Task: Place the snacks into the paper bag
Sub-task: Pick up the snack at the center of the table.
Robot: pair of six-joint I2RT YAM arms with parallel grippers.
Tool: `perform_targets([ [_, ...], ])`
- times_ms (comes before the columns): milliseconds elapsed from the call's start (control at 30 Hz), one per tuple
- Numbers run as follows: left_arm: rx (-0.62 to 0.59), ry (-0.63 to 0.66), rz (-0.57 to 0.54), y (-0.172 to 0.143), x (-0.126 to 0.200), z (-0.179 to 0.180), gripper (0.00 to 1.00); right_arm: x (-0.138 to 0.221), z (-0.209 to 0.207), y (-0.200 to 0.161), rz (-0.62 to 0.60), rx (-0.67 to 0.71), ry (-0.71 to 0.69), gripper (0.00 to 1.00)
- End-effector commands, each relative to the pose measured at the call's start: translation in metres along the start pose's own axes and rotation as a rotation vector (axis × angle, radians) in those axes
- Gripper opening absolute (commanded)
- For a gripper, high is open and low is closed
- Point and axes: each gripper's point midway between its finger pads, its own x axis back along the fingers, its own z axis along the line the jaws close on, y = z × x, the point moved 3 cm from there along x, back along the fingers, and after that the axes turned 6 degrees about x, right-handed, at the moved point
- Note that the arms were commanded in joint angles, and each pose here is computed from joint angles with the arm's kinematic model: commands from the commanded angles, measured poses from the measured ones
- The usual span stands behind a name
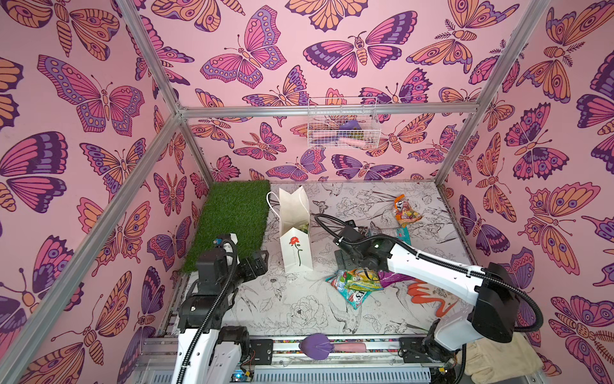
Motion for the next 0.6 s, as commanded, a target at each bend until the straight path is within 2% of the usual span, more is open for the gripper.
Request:
perform_targets([
  [0,0.002,-0.006,0.012,-0.002,-0.002,0.0,1.0,-0.006,0.001,-0.009,0.055,-0.009,0.014,0.99],
  [133,0.001,-0.005,0.012,-0.003,-0.002,0.0,1.0,-0.017,0.007,-0.017,0.122,0.005,0.027,0.99],
  [567,-0.005,-0.006,0.012,-0.004,-0.002,0.0,1.0,-0.03,-0.002,-0.042,0.21,-0.039,0.013,0.97],
])
